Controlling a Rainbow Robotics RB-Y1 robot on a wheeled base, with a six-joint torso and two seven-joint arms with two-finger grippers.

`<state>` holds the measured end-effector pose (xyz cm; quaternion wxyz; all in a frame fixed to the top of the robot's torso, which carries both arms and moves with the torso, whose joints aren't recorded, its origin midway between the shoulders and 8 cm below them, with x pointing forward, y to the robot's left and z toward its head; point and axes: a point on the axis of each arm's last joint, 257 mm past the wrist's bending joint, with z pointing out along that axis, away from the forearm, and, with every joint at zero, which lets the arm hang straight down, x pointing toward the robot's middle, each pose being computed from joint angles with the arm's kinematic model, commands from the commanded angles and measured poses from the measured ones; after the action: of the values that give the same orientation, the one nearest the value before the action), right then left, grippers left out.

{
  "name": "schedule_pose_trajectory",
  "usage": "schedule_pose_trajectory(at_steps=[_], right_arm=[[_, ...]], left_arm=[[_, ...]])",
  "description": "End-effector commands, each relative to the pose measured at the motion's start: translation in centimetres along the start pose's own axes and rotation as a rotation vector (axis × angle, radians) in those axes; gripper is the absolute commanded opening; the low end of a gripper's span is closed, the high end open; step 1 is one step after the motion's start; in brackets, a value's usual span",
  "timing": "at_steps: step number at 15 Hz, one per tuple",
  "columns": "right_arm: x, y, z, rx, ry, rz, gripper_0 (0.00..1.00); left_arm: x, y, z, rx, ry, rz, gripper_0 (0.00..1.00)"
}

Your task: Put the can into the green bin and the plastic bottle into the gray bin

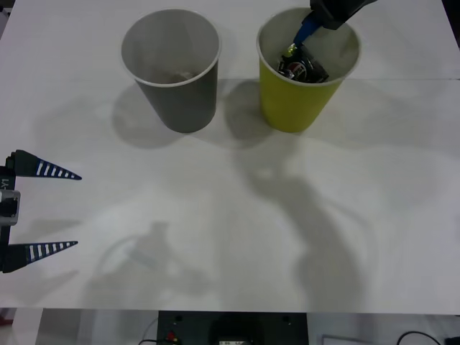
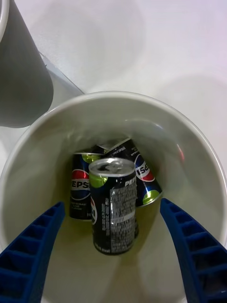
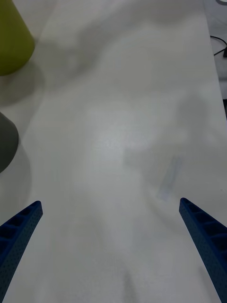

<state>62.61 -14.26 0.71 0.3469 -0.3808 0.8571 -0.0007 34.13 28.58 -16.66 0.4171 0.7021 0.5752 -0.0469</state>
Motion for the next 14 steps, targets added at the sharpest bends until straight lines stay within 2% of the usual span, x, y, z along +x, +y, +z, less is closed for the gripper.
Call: schedule_pose_trajectory(at_steps=[1, 3, 4, 7, 9, 11, 14], right_arm=[[-0.1, 0.0, -0.8, -0.020, -0.015, -0.029, 1.00], [0.7, 0.3, -3.0, -0.088, -0.037, -0.063, 1.00], [1.7, 0.2, -4.5, -0.132, -0.054, -0.058, 1.00], [4.2, 0.4, -7.0, -0.175, -0.083, -0.094, 1.00], [5.9, 1.3, -8.1, -0.217, -0.107, -0.115, 1.00], [7.5, 1.6, -8.6, -0.236, -0.131, -0.134, 1.00], [10.4, 1.8, -8.9, -0.234, -0.175, -0.253, 1.00]], left_arm=[[0.0, 0.0, 0.0, 0.000, 0.000, 0.000, 1.00], [0.0, 0.0, 0.0, 0.000, 0.000, 0.000, 1.00], [0.0, 0.0, 0.0, 0.000, 0.000, 0.000, 1.00], [0.0, 0.0, 0.0, 0.000, 0.000, 0.000, 1.00], [0.0, 0.0, 0.0, 0.000, 0.000, 0.000, 1.00], [0.0, 0.0, 0.0, 0.000, 0.000, 0.000, 1.00], [0.0, 0.0, 0.0, 0.000, 0.000, 0.000, 1.00]])
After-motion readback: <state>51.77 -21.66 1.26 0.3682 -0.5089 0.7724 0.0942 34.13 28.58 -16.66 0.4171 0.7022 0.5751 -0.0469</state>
